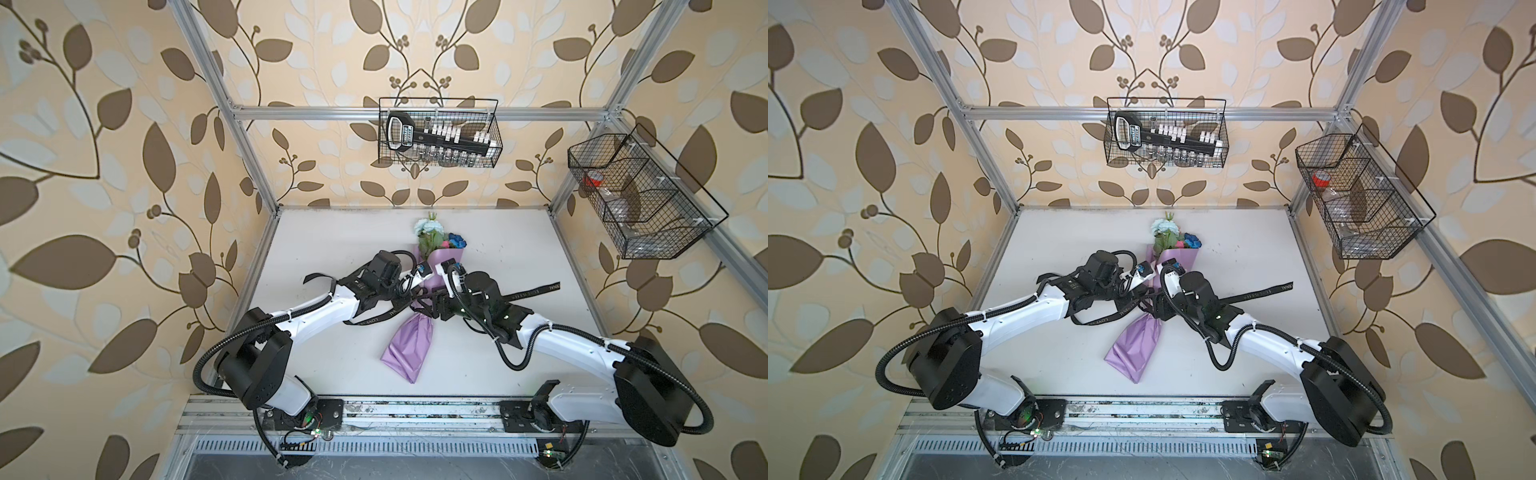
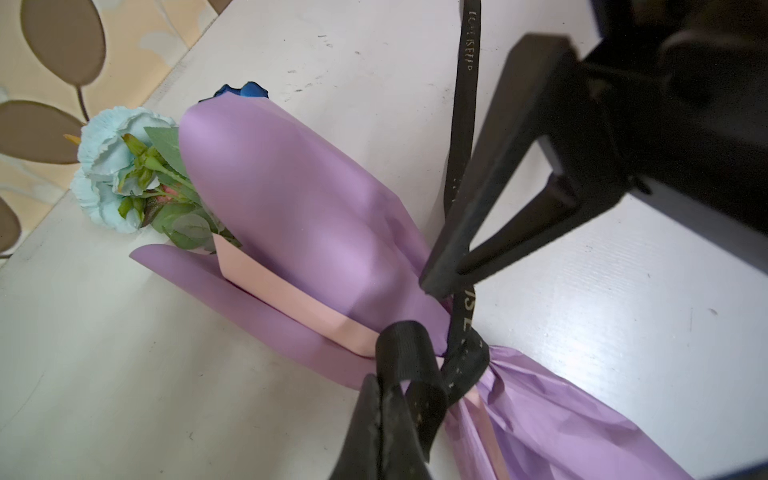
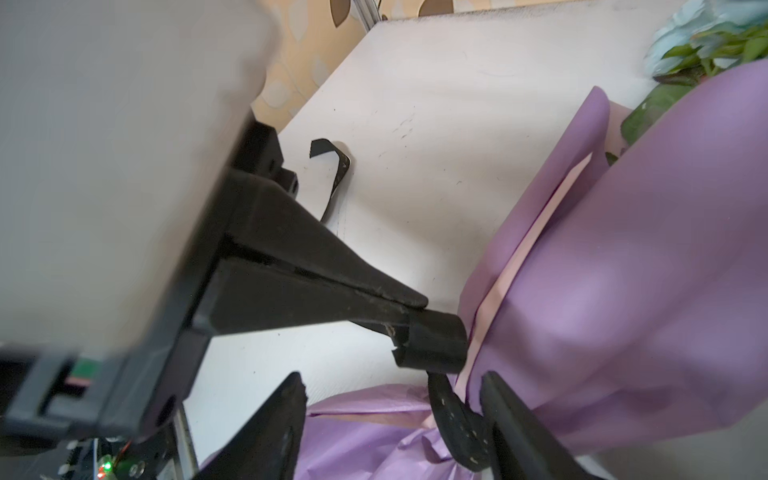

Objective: Tie the bouquet of fake flowers

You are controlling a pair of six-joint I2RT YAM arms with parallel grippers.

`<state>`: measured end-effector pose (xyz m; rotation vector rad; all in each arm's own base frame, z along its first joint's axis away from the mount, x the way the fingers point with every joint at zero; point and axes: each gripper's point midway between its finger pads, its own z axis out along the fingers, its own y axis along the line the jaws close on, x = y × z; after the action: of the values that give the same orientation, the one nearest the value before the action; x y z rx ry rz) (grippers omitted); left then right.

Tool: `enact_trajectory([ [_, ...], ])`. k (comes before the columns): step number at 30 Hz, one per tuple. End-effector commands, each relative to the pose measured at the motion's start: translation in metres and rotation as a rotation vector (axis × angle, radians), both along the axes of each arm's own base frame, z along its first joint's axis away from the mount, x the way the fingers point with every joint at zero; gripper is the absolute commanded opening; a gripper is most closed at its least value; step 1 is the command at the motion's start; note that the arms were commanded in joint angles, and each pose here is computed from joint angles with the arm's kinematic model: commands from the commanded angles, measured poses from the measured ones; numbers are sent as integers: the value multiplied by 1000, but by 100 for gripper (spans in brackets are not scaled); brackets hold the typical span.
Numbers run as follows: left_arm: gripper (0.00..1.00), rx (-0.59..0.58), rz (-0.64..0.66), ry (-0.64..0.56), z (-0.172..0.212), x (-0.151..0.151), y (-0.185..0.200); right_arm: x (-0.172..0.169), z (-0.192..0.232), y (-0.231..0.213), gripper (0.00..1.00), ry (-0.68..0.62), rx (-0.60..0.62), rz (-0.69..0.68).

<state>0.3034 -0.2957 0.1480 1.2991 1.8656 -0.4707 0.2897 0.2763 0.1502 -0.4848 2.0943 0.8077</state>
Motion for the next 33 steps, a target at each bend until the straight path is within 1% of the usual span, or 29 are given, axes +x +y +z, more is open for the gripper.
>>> enact_trajectory([
  [1,0,-45,-58,-82,25,-2,-7,0,1,6,65,-49,11,42],
  [8,0,-29,-138,-124,27,-7,-11,5,-9,5,56,-73,-16,33],
  [11,0,-15,-172,-123,26,-11,-12,13,-10,4,49,-86,-31,12],
  [15,0,6,-194,-108,22,-13,-12,17,-8,8,30,-104,-33,18],
  [21,0,46,-171,-65,10,-10,-10,15,-10,3,1,-117,-35,8],
  [23,1,52,-153,-57,9,-8,-7,15,-12,0,0,-121,-38,-8],
  [24,4,52,-144,-56,9,-7,-6,15,-13,-2,0,-122,-39,-15],
  [25,14,54,-135,-49,7,-6,-4,15,-14,-4,0,-122,-41,-20],
  [26,32,55,-124,-44,7,-5,-1,15,-13,-4,0,-124,-41,-23],
  [27,44,58,-108,-32,5,-3,3,14,-14,-5,0,-124,-43,-26],
  [31,46,54,-38,12,-1,5,22,15,-17,-6,0,-121,-51,-28],
  [33,46,63,-32,31,-8,2,27,15,-17,-5,0,-119,-48,-25],
])
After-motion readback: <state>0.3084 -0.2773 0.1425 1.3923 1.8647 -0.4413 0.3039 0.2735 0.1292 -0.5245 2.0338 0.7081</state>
